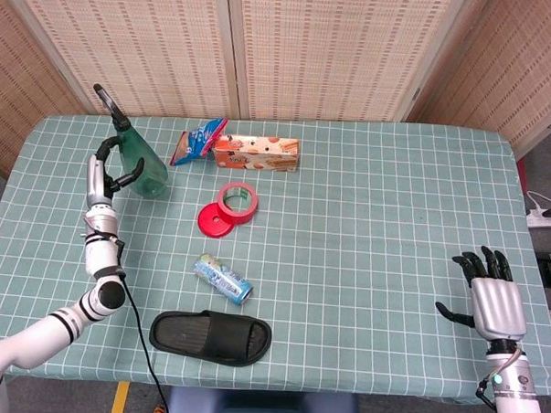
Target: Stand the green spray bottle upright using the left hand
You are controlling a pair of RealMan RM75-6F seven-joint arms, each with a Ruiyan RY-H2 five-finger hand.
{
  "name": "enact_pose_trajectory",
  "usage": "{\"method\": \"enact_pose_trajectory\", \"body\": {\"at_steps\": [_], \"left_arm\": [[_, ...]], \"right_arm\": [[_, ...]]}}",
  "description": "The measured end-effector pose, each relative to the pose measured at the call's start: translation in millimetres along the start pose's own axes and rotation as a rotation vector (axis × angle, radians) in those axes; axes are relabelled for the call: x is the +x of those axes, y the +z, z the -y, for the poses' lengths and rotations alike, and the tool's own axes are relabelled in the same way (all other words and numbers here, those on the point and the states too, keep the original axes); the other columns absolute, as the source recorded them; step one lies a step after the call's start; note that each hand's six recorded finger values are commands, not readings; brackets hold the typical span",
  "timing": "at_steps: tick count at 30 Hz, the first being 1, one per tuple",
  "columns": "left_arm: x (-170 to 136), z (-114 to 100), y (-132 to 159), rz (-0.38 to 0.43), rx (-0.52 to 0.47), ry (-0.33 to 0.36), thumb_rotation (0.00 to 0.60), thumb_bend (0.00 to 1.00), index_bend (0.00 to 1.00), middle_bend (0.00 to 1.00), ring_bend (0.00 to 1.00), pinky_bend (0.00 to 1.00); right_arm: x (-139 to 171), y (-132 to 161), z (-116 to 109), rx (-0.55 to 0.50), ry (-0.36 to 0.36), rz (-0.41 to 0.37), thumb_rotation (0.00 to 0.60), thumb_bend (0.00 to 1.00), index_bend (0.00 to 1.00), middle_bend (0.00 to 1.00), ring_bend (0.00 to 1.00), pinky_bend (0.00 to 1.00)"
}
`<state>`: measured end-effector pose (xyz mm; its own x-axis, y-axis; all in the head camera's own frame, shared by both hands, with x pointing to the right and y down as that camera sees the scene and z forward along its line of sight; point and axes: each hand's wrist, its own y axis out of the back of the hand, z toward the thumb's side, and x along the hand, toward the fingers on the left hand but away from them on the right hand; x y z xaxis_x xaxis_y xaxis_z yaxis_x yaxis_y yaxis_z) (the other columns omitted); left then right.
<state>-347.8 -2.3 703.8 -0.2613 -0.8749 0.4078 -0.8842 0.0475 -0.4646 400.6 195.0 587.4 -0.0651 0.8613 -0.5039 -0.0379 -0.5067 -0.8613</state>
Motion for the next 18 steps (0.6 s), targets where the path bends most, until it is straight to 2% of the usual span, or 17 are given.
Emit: {"method": "enact_pose_trajectory", "body": {"at_steps": [6, 13, 18], "left_arm": [[9, 3, -10, 0.009, -0.040, 0.032, 0.600, 0.35, 0.53, 0.18, 0.05, 0.07], [13, 12, -18, 0.044, -0.028, 0.025, 0.600, 0.34, 0.53, 0.17, 0.03, 0.07], [15, 15, -29, 0.036, -0.027, 0.019, 0.600, 0.33, 0.52, 0.15, 0.01, 0.07]], "right_arm": [[0, 0, 0, 0.013, 0.004, -0.001, 0.600, 0.09, 0.26, 0.16, 0.00, 0.00], [0, 1, 1, 0.040, 0.012, 0.004, 0.600, 0.09, 0.26, 0.16, 0.00, 0.00], [0, 1, 2, 0.059, 0.019, 0.017, 0.600, 0.09, 0.26, 0.16, 0.00, 0.00]]}}
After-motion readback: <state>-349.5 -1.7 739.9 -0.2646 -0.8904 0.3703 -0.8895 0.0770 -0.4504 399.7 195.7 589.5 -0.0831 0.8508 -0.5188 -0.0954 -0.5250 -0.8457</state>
